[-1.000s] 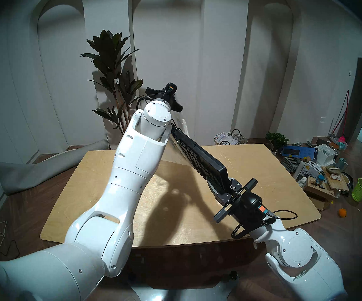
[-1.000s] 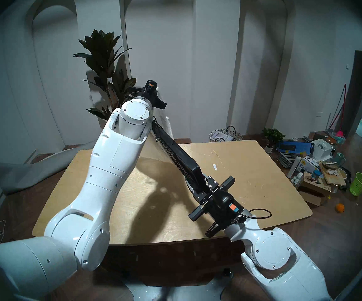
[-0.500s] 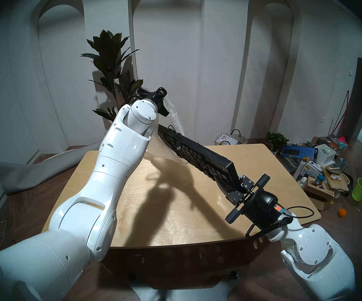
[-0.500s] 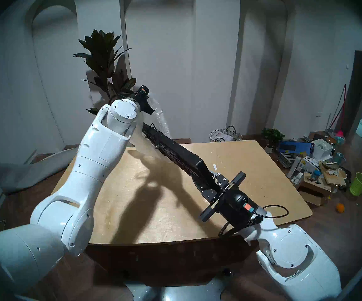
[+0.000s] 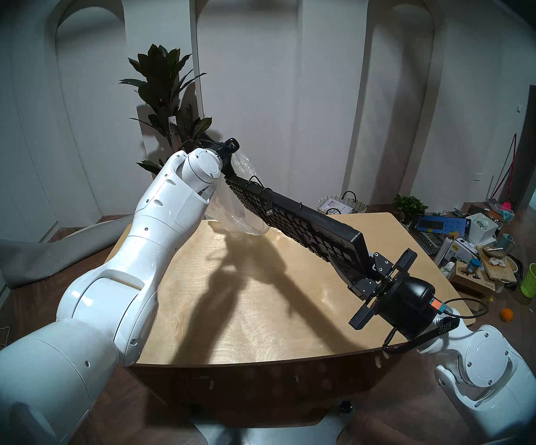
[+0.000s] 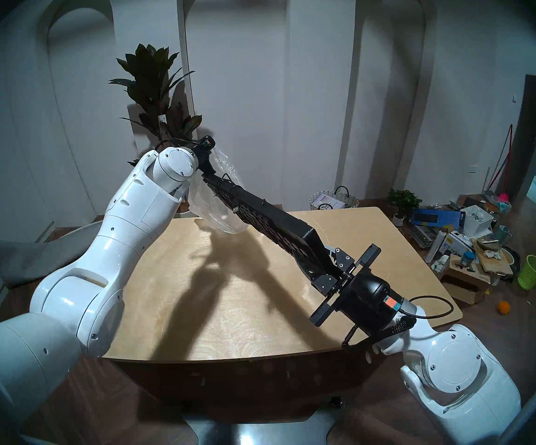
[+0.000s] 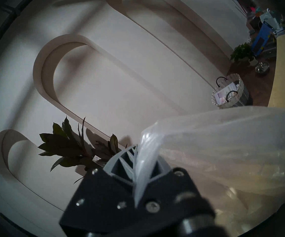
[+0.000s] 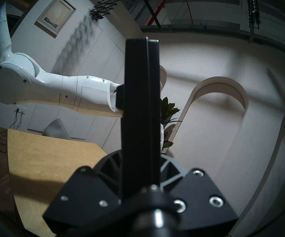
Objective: Unwrap the new keyboard and set the wrapping aside
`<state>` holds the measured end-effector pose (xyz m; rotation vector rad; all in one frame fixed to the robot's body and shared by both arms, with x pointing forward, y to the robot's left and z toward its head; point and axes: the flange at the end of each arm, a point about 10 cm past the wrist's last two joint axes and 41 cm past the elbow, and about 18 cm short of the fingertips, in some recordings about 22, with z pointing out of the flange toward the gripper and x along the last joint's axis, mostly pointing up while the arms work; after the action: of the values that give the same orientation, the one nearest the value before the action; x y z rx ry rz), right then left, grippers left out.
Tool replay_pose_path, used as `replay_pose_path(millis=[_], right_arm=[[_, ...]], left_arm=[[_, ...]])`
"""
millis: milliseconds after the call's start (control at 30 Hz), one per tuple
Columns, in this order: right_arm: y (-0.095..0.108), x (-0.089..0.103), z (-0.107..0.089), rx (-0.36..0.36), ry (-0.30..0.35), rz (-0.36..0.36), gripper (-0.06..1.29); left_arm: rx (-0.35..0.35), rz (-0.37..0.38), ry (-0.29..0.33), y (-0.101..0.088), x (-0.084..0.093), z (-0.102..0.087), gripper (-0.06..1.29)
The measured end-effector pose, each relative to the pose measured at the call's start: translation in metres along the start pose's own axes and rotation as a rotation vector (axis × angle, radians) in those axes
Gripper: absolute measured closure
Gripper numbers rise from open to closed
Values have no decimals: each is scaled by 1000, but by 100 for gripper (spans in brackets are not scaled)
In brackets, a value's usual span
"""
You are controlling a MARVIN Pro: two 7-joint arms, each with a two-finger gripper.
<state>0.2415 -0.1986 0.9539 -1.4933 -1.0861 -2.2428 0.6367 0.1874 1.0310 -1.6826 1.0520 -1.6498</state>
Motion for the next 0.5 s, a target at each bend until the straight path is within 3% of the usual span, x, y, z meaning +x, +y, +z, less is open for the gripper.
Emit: replay_pose_path(millis=[500], right_arm=[[5,11,-11,-13,3,24,99]], left_arm=[[34,76,-82,-43,-35,9,126]])
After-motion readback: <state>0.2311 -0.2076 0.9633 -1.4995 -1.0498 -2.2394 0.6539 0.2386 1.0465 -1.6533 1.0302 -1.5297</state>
